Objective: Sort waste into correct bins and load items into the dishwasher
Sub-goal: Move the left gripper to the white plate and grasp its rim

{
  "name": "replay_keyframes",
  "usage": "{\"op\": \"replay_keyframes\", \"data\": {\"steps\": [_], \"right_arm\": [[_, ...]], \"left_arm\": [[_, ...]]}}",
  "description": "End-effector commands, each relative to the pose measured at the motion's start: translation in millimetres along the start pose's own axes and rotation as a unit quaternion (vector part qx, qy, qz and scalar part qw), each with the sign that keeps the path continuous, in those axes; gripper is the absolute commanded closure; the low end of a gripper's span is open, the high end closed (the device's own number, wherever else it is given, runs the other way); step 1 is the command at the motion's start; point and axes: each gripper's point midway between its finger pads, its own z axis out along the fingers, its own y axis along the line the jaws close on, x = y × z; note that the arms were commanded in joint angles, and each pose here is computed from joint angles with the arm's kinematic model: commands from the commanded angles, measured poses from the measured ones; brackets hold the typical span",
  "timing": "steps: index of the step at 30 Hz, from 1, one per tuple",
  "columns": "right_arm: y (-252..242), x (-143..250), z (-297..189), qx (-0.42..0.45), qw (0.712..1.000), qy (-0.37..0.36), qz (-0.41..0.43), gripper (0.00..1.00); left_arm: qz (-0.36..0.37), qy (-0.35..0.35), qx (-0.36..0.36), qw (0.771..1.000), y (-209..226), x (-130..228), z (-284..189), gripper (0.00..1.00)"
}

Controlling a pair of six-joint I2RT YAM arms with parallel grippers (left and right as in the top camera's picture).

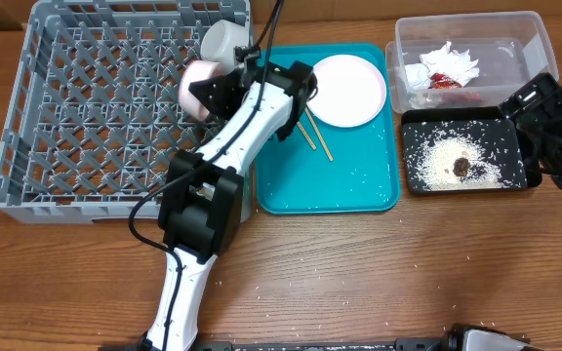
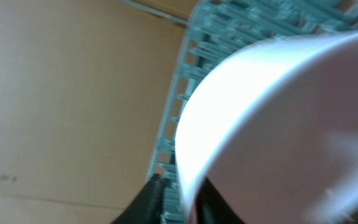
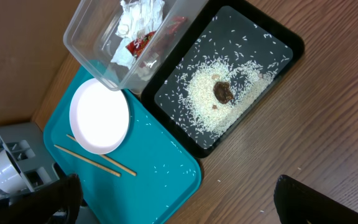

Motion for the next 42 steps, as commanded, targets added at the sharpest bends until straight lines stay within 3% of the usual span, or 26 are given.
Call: {"op": "replay_keyframes", "data": {"steps": [1,6,17,21,24,25,26,28,33,42], "right_arm": [[0.4,-4.1,-5.8,-0.004,1.0,-0.012,0.004,0.0],[0.4,-4.2,-5.8,-0.004,1.0,-0.012,0.004,0.0],[0.4,-4.2,-5.8,-0.004,1.0,-0.012,0.004,0.0],[0.4,-4.1,-5.8,-0.004,1.0,-0.012,0.004,0.0],[0.4,-4.1,-5.8,-0.004,1.0,-0.012,0.004,0.0],[0.4,-4.1,-5.8,-0.004,1.0,-0.012,0.004,0.0],[0.4,-4.2,-5.8,-0.004,1.0,-0.012,0.004,0.0],[0.4,-4.2,-5.8,-0.004,1.0,-0.012,0.004,0.0],[0.4,-4.1,-5.8,-0.004,1.0,-0.012,0.004,0.0],[0.4,-4.2,-5.8,-0.004,1.0,-0.012,0.004,0.0]], "left_arm": [[0.022,0.029,0.078,0.996,-27.6,10.5,-14.3,0.72],[0.059,0.06,0.168,0.982,-55.8,20.2,-24.7,0.52],[0.045,0.055,0.353,0.933,-59.3,-18.8,-69.2,0.45],[0.025,0.033,0.428,0.903,-51.8,-41.3,-94.5,0.33],[0.002,0.018,0.534,0.845,-56.6,-58.6,-132.7,0.26],[-0.005,0.014,0.56,0.828,-60.2,-62.7,-142.8,0.27],[-0.016,0.01,0.604,0.797,-67.7,-68.8,-160.5,0.28],[-0.038,0.019,0.636,0.77,-79.2,-73.9,-173.3,0.3],[-0.109,0.063,0.638,0.76,-110.7,-75.1,-170.5,0.35],[-0.159,0.08,0.638,0.749,-167.9,-65.6,-161.7,0.44]]}}
